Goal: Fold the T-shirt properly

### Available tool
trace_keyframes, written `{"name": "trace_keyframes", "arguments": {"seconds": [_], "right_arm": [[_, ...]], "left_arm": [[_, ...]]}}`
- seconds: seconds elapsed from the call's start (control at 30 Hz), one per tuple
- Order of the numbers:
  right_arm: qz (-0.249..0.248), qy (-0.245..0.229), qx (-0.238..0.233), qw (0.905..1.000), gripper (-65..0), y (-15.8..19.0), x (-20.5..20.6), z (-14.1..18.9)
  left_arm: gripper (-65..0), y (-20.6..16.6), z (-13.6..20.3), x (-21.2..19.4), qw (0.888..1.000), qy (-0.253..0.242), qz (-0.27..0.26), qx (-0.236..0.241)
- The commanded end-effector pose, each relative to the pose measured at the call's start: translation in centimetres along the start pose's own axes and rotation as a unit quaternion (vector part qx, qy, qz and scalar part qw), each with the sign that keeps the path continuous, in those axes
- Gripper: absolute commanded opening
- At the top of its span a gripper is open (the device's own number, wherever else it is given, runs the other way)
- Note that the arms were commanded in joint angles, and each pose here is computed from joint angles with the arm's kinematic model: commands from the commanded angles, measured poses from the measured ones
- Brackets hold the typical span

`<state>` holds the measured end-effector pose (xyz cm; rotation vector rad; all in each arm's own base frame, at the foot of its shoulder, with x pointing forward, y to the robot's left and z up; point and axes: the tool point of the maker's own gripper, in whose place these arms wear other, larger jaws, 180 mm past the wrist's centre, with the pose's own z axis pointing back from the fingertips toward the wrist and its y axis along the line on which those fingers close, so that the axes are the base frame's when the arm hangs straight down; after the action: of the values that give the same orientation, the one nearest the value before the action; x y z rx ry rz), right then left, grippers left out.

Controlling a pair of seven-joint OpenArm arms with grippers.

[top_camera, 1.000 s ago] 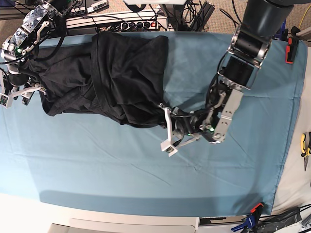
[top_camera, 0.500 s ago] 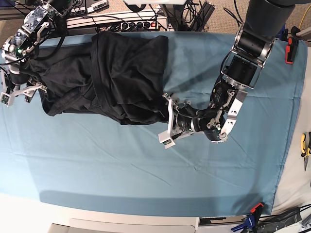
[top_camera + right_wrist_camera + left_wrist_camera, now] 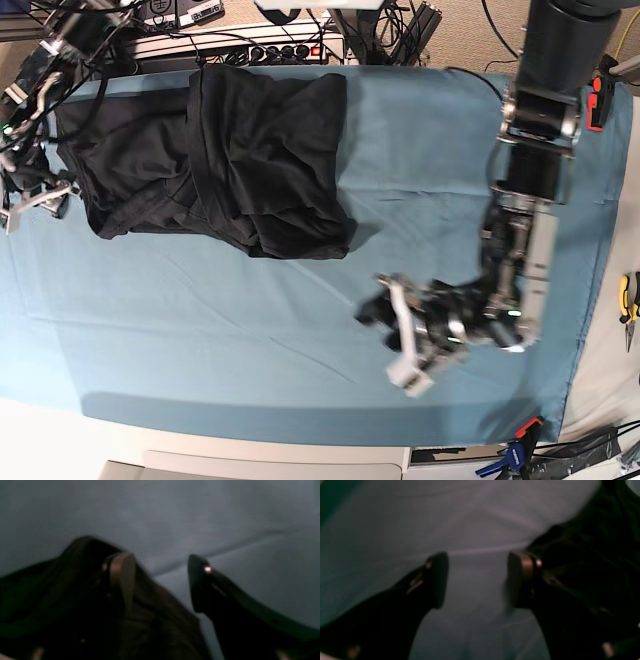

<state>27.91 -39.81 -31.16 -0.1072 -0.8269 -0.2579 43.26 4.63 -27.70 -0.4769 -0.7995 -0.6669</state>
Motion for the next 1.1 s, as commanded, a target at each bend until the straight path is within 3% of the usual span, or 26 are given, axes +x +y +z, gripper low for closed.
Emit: {"name": "trace_keyframes", "arguments": {"seconds": [0.0, 0.2, 0.4, 0.63, 0.87, 1.07], "right_arm": [[0.006, -0.024, 0.01, 0.9997, -28.4, -0.4, 1.9, 0.4], [-0.028, 0.006, 0.087, 0.9958, -26.5, -0.4, 0.7, -0.4], [-0.044, 0.06, 0.139, 0.9874, -26.5, -0.7, -1.6, -0.6], [-0.056, 0.102, 0.148, 0.982, -26.5, -3.4, -3.5, -0.6], [-0.074, 0.114, 0.149, 0.9794, -26.5, -5.1, -4.0, -0.4], [-0.093, 0.157, 0.182, 0.9663, -26.5, -3.1, -6.9, -1.7]], "left_arm": [[-26.8, 1.7, 1.7, 1.7, 0.999, -0.023, -0.006, 0.021], [-26.8, 8.4, 7.4, -0.8, 0.994, -0.001, 0.003, 0.106], [-26.8, 13.1, 13.8, -0.9, 0.985, -0.027, 0.022, 0.167], [-26.8, 16.3, 19.7, -0.4, 0.973, -0.057, 0.037, 0.22], [-26.8, 16.8, 20.5, -0.4, 0.971, -0.06, 0.037, 0.229], [-26.8, 16.6, 20.3, -0.2, 0.971, -0.065, 0.037, 0.226]]}}
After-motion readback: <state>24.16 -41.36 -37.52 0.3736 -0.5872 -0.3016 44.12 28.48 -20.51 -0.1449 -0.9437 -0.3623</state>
